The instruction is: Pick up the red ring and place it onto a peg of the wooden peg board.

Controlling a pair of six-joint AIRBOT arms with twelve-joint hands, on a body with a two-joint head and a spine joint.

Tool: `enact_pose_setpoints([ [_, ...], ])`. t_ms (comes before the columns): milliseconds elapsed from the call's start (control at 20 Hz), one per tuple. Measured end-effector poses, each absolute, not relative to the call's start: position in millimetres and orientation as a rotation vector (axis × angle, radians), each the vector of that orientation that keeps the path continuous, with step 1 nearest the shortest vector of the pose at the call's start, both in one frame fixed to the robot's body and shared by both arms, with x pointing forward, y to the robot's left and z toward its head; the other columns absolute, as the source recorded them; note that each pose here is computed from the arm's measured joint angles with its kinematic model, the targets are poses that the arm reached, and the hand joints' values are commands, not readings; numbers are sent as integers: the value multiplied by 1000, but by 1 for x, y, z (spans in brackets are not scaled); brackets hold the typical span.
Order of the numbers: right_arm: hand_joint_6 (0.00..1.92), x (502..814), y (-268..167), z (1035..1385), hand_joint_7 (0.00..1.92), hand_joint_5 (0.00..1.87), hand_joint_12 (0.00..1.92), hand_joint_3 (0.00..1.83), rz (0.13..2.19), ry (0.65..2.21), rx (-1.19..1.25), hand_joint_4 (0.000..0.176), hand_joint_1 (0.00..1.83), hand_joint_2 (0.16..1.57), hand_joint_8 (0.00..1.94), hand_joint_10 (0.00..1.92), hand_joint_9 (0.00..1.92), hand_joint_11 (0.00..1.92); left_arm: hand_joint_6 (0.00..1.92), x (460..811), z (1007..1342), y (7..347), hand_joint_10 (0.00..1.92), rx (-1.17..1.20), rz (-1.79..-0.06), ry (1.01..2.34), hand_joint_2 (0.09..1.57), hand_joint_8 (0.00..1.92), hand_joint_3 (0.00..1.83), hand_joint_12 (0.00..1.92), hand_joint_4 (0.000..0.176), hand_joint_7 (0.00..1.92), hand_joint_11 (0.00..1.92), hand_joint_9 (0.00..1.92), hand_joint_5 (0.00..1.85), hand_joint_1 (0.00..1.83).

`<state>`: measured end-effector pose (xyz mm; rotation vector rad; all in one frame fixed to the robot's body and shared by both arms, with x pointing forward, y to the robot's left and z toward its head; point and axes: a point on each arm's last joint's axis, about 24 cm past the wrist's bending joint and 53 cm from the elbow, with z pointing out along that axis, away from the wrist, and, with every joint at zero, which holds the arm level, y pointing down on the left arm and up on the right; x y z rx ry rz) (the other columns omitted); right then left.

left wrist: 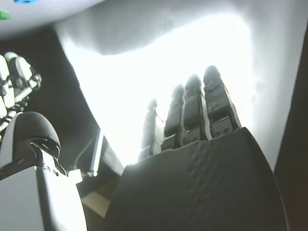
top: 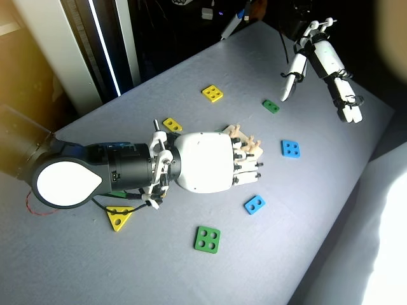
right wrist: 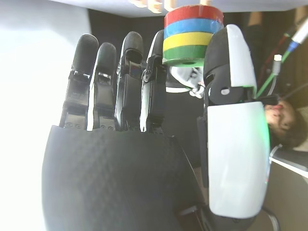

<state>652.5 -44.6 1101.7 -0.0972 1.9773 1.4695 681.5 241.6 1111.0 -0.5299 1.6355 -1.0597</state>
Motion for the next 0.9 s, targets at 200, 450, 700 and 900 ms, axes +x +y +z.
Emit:
enact_pose_setpoints([
  [200,1255,650,-43,1101,520,813,1648,0,1476,1981,-102,0,1119,1200,1,780,0,0,5,683,1111,243,0,-532,-1057,1631,980,0,0,0,157,2,0,0,64,501],
  [450,1243,648,-39,1103,519,820,1423,1,1485,1978,-109,0,1121,1195,2,695,12,0,7,683,1110,241,0,-532,-1061,1633,984,0,0,0,148,0,0,0,75,527],
  [700,1271,646,-31,1102,515,801,891,1,1502,1975,-114,0,1110,1206,8,506,68,0,7,685,1115,239,0,-530,-1071,1620,997,0,4,0,151,0,0,0,79,540],
  [900,1258,646,-30,1100,528,808,464,0,1493,1978,-123,0,1112,1203,3,326,127,0,0,685,1115,238,0,-526,-1071,1624,1014,0,9,0,130,0,0,0,50,510],
])
